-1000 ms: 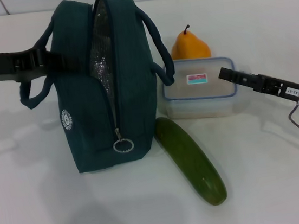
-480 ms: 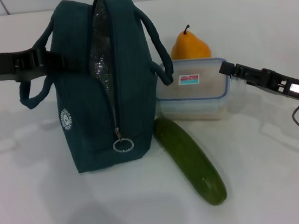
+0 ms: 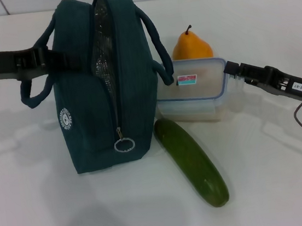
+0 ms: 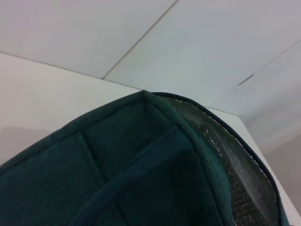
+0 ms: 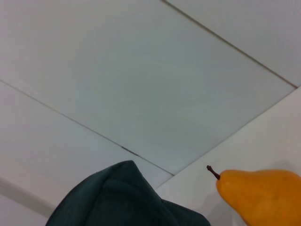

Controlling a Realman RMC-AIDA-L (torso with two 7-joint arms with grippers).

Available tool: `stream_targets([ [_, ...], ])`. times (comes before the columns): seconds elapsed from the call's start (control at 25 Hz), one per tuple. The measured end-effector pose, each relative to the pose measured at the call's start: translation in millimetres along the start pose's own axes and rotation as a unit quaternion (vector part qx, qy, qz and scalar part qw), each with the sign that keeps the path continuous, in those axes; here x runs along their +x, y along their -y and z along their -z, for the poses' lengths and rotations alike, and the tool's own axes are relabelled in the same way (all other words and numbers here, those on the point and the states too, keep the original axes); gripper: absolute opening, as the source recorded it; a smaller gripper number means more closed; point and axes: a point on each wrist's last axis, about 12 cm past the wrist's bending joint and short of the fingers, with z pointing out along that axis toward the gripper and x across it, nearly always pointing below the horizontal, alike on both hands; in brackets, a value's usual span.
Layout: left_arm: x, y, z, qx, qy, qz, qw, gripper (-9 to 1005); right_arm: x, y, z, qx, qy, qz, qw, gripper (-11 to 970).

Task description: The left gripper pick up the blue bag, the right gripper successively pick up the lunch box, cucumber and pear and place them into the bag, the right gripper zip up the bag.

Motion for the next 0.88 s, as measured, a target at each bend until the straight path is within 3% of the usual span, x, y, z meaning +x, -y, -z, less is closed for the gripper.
stream_targets([
  [0.16, -0.3, -0.8, -0.7, 0.000, 0.002, -0.003, 1.000, 35, -0.6, -0.8, -1.3, -0.002, 0.000, -0.019, 1.000, 393],
  [0.88, -0.5, -0.8, -2.7, 0.001, 0.003, -0.011, 1.000, 36, 2.9, -4.3, -1.1, -0.018, -0.005, -0.095, 0.995, 401],
])
